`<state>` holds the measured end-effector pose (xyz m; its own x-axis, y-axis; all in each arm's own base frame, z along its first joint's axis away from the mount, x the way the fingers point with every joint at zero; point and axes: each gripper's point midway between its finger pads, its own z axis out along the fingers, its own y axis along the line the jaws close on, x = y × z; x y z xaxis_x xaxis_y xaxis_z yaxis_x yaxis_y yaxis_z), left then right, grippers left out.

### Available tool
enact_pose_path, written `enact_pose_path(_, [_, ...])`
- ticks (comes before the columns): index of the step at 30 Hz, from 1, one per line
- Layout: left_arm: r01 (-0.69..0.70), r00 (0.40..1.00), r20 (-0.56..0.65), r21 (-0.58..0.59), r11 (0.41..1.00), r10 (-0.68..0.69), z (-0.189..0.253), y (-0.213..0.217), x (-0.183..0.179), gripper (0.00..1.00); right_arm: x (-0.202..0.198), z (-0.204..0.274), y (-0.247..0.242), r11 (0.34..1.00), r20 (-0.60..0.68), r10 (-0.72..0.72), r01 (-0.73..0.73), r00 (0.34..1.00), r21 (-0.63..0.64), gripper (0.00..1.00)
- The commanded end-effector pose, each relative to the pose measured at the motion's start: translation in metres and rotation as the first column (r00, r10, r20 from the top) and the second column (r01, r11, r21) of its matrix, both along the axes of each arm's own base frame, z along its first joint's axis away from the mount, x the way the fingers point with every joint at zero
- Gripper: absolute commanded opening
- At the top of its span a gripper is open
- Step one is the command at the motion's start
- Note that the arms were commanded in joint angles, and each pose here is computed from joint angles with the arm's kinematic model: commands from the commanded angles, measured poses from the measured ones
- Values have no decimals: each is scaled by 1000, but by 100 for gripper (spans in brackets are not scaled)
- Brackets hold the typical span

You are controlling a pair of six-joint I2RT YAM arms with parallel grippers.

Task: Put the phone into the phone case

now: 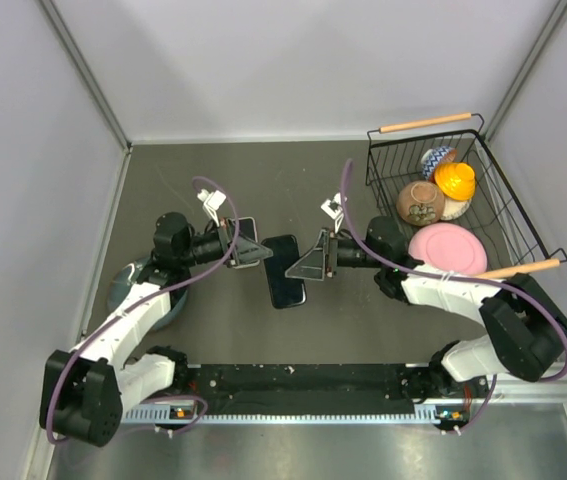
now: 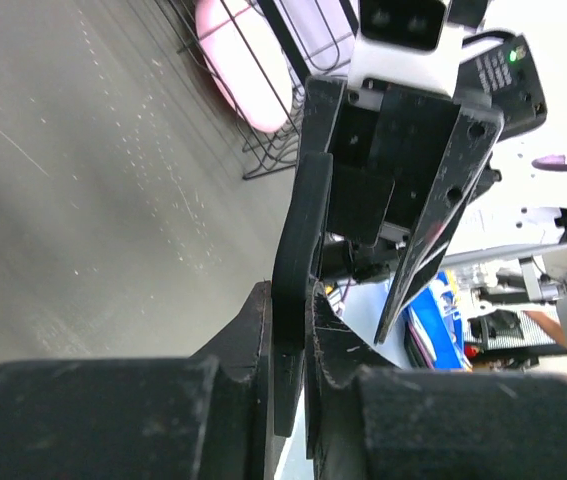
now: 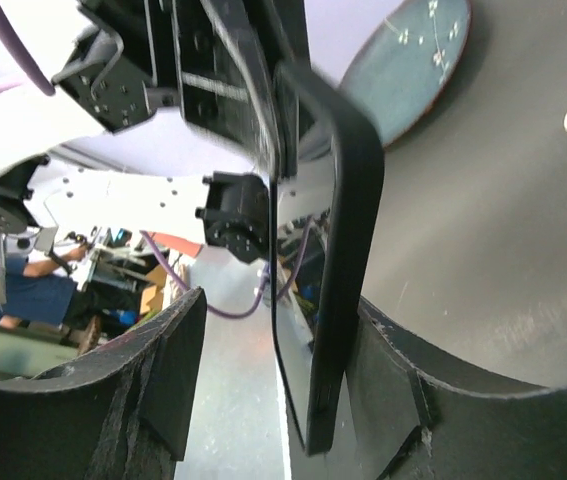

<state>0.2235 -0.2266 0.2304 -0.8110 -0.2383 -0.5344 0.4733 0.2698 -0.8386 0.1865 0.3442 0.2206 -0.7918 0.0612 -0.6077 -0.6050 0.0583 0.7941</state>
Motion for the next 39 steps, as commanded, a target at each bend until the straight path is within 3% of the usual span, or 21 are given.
enact_pose_path(1, [-53, 992, 107, -65, 996, 60, 29, 3, 20, 0, -10, 2, -5, 999, 45, 42, -42, 998, -3, 55])
enact_pose_path(4, [-57, 992, 107, -62, 996, 64, 28, 4, 23, 0, -9, 3, -7, 999, 45, 37, -37, 998, 2, 51])
enact_pose_path(6, [-65, 992, 100, -60, 996, 71, 26, 5, 24, 0, -8, 4, -6, 999, 47, 34, -34, 998, 4, 43])
enact_pose_path(9, [-84, 991, 98, -53, 995, 89, 23, 7, 27, 0, -4, 5, -6, 1000, 44, 17, -17, 999, 5, 22])
enact_pose_path(10, [-96, 991, 90, -37, 995, 99, 18, 8, 29, 0, -5, 5, -6, 1000, 42, 17, -17, 999, 6, 10])
enact_pose_path(13, [-163, 983, 90, 28, 986, 160, 7, 15, 36, 0, -1, 5, -5, 1000, 31, -1, 1, 1000, -1, 0])
enact_pose_path(22, [-203, 976, 95, 69, 977, 196, 5, 20, 43, 1, 13, 5, -3, 997, 35, -57, 58, 998, -44, 0])
enact_pose_path(24, [-233, 971, 77, 118, 965, 226, 0, 25, 47, 29, 18, 8, -1, 996, 36, -65, 67, 997, -56, 0])
enact_pose_path(25, [-243, 968, 104, 145, 959, 230, -1, 28, 49, 39, 21, 9, 0, 996, 48, -66, 69, 997, -64, 0])
enact_pose_path(26, [-262, 962, 120, 159, 952, 245, 3, 32, 51, 56, 24, 8, 0, 994, 52, -71, 75, 996, -76, 0])
enact_pose_path(30, [-309, 950, 121, 251, 917, 287, -3, 45, 49, 76, 51, 1, 1, 978, 67, -128, 137, 989, -158, 0])
enact_pose_path(34, [-378, 925, 167, 343, 860, 340, -7, 62, 54, 79, 86, -31, 10, 945, 23, -149, 149, 989, -290, 0])
enact_pose_path(39, [-419, 907, 218, 416, 807, 359, -11, 78, 50, 79, 119, -43, 26, 931, -17, -185, 169, 983, -323, 0])
